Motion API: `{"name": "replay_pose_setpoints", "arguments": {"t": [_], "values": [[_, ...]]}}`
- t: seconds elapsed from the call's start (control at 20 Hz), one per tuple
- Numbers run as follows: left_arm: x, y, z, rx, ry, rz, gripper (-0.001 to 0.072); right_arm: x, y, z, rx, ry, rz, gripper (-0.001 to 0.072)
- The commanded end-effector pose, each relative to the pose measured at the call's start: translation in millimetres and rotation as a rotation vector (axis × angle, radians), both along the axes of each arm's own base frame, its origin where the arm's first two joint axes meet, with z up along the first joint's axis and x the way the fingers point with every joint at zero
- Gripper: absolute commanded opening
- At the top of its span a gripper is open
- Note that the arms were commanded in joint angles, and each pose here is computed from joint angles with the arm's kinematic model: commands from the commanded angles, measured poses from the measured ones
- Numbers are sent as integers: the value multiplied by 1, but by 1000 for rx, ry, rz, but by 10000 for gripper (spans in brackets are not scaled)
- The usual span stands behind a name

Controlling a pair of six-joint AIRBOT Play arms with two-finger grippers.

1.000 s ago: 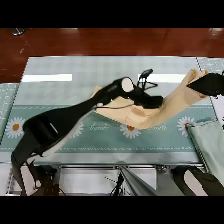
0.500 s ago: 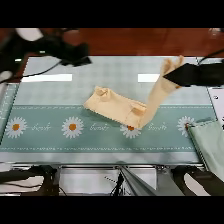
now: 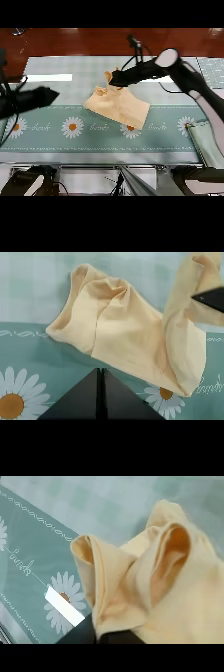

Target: Fold the shirts.

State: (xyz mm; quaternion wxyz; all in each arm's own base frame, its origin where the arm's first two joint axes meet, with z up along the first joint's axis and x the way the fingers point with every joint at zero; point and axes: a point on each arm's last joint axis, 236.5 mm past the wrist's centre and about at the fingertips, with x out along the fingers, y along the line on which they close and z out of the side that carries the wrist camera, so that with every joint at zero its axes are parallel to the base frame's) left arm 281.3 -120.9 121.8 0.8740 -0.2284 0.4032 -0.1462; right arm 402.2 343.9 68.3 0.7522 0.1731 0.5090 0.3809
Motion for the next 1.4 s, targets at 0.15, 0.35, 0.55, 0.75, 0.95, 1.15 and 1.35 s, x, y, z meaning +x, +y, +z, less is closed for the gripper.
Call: {"name": "replay_pose_setpoints", "arguments": {"t": [0.15, 0.35, 0.55, 0.75, 0.95, 1.15, 1.35], "values": [[-39, -7, -50, -92, 68, 28, 19, 3, 65, -56, 20, 149, 49, 69], [-27, -5, -49, -99, 42, 54, 19, -25, 45, -56, -22, 224, 171, 622], [-25, -5, -54, -97, 58, 58, 19, -14, -78, -8, -207, 174, 134, 619], [-24, -5, -54, -97, 58, 59, 19, -9, -245, 37, -469, -26, -304, 619], [-24, -5, -54, -96, 58, 59, 19, -84, -305, -58, -382, 105, -724, 618], [-23, -5, -60, -92, 79, 59, 19, -119, -247, -139, -105, 380, -776, 618], [-21, -8, -78, -86, 149, 51, 19, -104, -198, -154, 34, 512, -585, 618]]}}
